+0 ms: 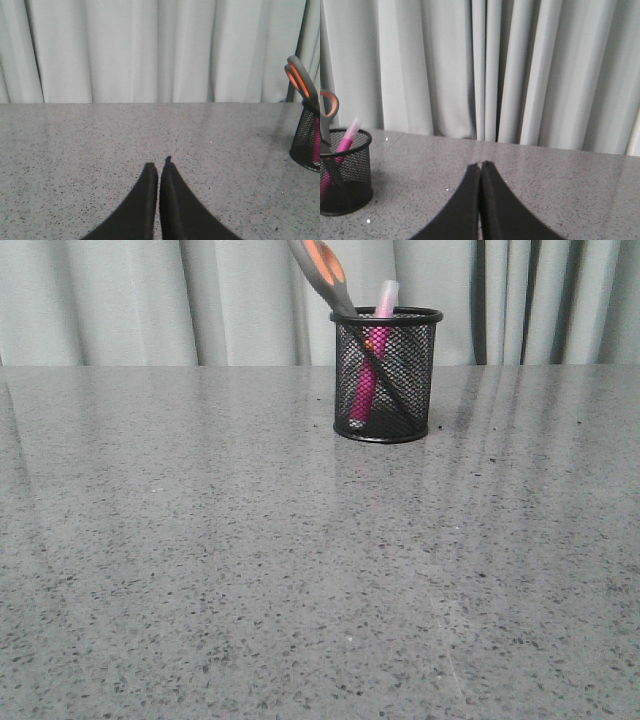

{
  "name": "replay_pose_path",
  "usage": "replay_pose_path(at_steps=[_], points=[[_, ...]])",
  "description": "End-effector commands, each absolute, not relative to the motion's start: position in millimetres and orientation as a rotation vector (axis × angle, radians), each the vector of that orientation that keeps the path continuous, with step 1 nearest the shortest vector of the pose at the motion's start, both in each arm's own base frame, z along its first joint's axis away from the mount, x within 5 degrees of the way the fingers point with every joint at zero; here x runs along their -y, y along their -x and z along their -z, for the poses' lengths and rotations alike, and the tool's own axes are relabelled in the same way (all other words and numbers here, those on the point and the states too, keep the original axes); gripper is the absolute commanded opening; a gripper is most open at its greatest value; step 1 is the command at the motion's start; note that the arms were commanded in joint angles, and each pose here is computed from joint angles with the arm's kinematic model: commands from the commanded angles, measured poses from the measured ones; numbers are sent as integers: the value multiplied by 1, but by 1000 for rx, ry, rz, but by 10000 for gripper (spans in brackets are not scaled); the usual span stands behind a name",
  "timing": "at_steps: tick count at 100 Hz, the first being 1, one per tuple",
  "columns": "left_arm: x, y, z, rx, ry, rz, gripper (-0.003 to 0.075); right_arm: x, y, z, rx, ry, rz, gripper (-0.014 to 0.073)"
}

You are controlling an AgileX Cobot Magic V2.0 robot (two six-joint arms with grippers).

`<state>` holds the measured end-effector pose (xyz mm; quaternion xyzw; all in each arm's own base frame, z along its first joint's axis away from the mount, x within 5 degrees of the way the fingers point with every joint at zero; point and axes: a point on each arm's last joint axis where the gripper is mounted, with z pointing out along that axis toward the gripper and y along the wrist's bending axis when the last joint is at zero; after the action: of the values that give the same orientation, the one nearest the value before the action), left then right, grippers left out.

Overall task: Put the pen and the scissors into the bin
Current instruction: 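Open the right gripper and raise it away from the cup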

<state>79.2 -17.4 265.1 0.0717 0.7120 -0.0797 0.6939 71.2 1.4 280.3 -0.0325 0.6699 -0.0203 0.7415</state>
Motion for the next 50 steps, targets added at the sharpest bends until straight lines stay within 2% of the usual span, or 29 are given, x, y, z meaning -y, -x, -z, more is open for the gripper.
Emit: replay_pose_path(at_steps=[1,10,50], points=[[14,-73,-276,-1473,-119,185,-19,0,-61,-279,-1416,27,18,-76],[13,-69,-274,-1447,-115,185,-19,1,-54,-270,-1393,19,24,-76],[13,-68,-275,-1432,-88,208,-19,7,-50,-270,-1375,-40,70,-76]])
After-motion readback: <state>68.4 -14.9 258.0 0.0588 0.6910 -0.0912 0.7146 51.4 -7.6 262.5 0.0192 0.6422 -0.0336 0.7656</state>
